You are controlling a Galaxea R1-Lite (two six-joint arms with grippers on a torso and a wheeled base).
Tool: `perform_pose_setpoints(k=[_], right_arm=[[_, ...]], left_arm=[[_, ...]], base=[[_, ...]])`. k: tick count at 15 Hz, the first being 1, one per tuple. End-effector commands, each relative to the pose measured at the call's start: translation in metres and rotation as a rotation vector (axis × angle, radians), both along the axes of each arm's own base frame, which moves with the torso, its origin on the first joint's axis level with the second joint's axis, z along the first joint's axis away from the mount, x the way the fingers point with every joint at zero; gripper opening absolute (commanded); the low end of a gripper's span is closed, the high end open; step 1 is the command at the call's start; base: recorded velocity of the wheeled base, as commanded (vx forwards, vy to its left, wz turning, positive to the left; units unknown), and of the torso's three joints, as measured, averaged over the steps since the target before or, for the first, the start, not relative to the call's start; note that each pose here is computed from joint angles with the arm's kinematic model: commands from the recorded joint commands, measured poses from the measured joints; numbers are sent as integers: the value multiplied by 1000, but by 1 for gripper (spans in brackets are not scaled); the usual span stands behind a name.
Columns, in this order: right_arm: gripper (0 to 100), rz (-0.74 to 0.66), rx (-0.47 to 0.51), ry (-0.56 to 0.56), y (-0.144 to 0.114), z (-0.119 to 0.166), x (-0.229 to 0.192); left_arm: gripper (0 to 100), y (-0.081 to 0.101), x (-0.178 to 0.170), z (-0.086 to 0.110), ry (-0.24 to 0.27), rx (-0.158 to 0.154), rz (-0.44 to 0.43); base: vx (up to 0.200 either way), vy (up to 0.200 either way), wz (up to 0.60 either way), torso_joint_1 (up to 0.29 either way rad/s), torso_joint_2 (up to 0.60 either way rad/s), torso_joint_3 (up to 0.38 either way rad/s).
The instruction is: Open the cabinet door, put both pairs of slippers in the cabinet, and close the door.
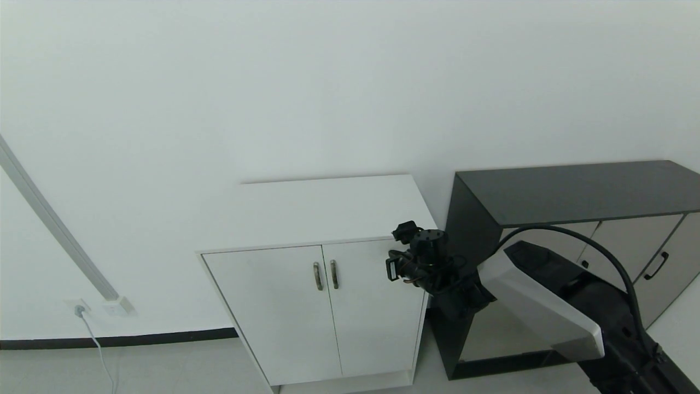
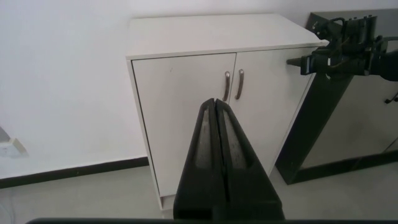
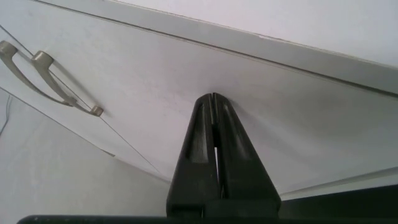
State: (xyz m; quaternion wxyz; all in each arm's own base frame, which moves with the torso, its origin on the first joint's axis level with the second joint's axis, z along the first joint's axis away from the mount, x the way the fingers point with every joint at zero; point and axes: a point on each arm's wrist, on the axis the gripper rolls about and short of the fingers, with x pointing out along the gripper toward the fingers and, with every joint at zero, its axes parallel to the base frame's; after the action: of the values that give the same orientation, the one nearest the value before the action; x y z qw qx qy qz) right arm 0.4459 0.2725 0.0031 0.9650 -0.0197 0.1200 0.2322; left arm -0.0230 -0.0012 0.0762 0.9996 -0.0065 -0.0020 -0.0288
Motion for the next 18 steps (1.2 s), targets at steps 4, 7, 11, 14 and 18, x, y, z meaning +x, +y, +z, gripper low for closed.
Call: perform_pose_setpoints(k=[4,7,11,14,18], right_arm=[[0,5,22,-25,-11,27,-24],[0,-19,19,-27,-26,35,-45],[0,-61,10,-31,-52,47,-82],[0,-79,13,-38,-80,61,-115],[0,-189,4,-38,-137,73,-150]], left_arm=[[0,0,0,0,1,1,1],[0,0,0,0,1,-1,1],[0,0,0,0,0,-1,1],[0,0,0,0,1,-1,1],[0,0,0,0,1,-1,1]], base=[[0,0,0,0,0,0],[0,0,0,0,0,0],[0,0,0,0,0,0],[0,0,0,0,0,0],[0,0,0,0,0,0]])
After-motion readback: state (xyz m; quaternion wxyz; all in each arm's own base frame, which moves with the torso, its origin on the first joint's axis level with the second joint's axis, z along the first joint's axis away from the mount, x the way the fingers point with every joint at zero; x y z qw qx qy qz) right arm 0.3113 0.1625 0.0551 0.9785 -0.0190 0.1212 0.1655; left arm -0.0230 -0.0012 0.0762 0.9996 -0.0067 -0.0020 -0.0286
